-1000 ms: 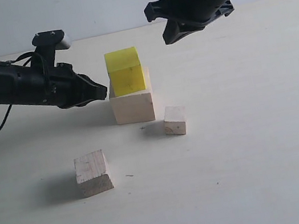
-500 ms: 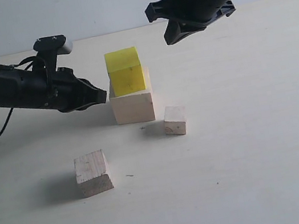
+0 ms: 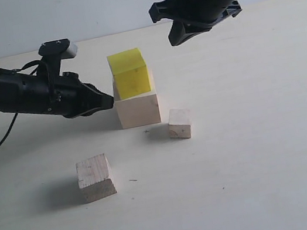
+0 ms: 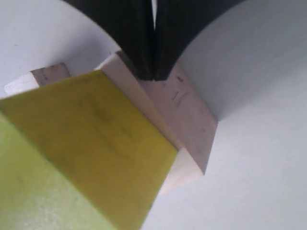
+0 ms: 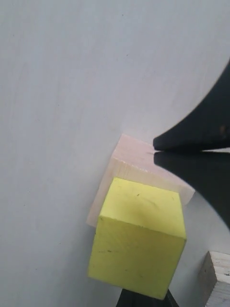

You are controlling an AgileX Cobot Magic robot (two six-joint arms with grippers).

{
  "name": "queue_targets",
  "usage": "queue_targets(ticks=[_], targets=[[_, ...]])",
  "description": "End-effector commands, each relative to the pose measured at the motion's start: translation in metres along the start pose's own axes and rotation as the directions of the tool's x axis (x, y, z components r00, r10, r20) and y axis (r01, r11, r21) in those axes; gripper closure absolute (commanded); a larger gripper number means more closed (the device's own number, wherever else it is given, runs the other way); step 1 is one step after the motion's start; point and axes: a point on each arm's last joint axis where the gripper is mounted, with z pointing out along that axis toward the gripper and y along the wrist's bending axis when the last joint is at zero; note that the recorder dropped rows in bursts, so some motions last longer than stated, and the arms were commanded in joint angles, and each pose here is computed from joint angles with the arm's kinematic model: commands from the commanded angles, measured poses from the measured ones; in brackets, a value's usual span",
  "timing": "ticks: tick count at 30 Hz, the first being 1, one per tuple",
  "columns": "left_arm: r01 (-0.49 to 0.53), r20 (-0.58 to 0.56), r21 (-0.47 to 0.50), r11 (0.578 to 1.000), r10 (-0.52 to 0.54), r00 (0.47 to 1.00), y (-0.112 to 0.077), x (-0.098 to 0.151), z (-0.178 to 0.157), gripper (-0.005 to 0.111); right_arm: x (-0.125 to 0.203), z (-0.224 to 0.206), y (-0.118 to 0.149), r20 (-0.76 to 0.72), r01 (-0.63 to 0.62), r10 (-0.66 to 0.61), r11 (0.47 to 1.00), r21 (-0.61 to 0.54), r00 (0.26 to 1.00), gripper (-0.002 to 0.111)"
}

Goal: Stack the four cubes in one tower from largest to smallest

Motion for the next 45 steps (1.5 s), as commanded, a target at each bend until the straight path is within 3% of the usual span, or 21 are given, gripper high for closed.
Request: queue_targets(ticks=[1, 16, 23, 31, 39, 45], targets=[[0.005, -0.002, 0.032, 0.999, -0.005, 1.000, -0.005, 0.001, 0.001, 0.107, -0.003, -0.005, 0.001, 0.020, -0.001, 0.001, 1.000, 0.014, 1.000, 0.108], [-0.013, 0.035, -0.036, 0.999, 0.015, 0.999, -0.004, -0.009, -0.010, 0.107, -0.001, -0.004, -0.003, 0.010, 0.012, -0.013, 0.998, 0.056, 1.000, 0.108], [-0.016, 0.039, -0.036, 0.999, 0.017, 0.999, -0.005, -0.010, -0.012, 0.107, 0.016, 0.020, -0.013, -0.056, -0.042, 0.045, 0.997, 0.057, 0.997, 0.108], [-0.009, 0.044, -0.038, 0.999, 0.011, 0.999, -0.005, -0.011, -0.013, 0.107, 0.027, 0.045, -0.014, -0.143, -0.111, 0.104, 0.993, -0.038, 0.984, 0.108], [-0.037, 0.096, -0.025, 0.999, 0.039, 0.995, -0.015, -0.024, -0.029, 0.107, 0.020, 0.036, 0.001, -0.090, -0.097, 0.082, 0.980, -0.175, 0.993, 0.108], [-0.028, 0.108, -0.013, 1.000, 0.029, 0.994, -0.017, -0.026, -0.030, 0.107, 0.020, 0.036, 0.002, -0.085, -0.092, 0.077, 0.979, -0.184, 0.993, 0.108]])
